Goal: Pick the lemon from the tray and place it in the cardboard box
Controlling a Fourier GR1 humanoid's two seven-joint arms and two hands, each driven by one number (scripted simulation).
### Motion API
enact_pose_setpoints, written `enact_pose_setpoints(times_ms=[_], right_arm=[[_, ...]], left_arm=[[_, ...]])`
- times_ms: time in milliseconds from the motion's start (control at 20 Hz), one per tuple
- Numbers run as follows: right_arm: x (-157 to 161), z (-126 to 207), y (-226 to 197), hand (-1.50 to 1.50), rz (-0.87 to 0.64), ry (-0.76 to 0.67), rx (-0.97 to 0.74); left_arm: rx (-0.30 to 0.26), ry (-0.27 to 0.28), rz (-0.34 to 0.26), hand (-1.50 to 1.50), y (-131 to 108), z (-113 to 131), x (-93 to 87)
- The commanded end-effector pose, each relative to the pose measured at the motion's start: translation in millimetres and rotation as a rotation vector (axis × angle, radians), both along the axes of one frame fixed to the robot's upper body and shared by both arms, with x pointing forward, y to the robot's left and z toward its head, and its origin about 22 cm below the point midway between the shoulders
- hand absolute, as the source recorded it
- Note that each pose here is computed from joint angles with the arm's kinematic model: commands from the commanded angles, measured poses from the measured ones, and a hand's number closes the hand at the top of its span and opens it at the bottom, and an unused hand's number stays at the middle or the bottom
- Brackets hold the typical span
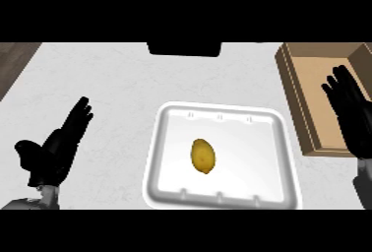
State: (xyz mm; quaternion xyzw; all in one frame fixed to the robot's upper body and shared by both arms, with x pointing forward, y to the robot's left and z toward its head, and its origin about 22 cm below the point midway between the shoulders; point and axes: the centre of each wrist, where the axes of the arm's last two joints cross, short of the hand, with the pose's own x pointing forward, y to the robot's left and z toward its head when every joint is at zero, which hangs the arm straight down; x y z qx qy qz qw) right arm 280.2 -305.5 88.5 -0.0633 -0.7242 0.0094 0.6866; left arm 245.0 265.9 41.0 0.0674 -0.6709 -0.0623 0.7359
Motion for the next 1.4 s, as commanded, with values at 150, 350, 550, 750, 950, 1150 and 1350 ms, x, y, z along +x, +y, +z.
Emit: enact_pose_setpoints(times_ms=[150,350,550,750,950,1150,1350], right_arm=[[0,86,31,-1.5,0.094,-0.325,-0.114],[-9,93,42,-1.5,0.1,-0.291,-0.502],[-42,63,67,-1.5,0.194,-0.367,-0.527],[-47,43,71,-1.5,0.325,-0.403,-0.728],[-48,82,83,-1.5,0.355,-0.379,-0.894],[-40,79,104,-1.5,0.445,-0.207,-1.113],[-64,82,146,-1.5,0.557,-0.132,-1.237]], left_arm=[[0.181,-0.216,-0.148,0.0,9,41,16.0],[0.202,-0.262,-0.245,0.0,5,37,29.5],[0.203,-0.285,-0.277,0.0,3,25,32.9],[0.189,-0.278,-0.295,0.0,1,25,42.7],[0.189,-0.258,-0.306,0.0,6,29,42.4],[0.186,-0.256,-0.323,0.0,0,27,46.3],[0.202,-0.256,-0.326,0.0,-10,11,47.0]])
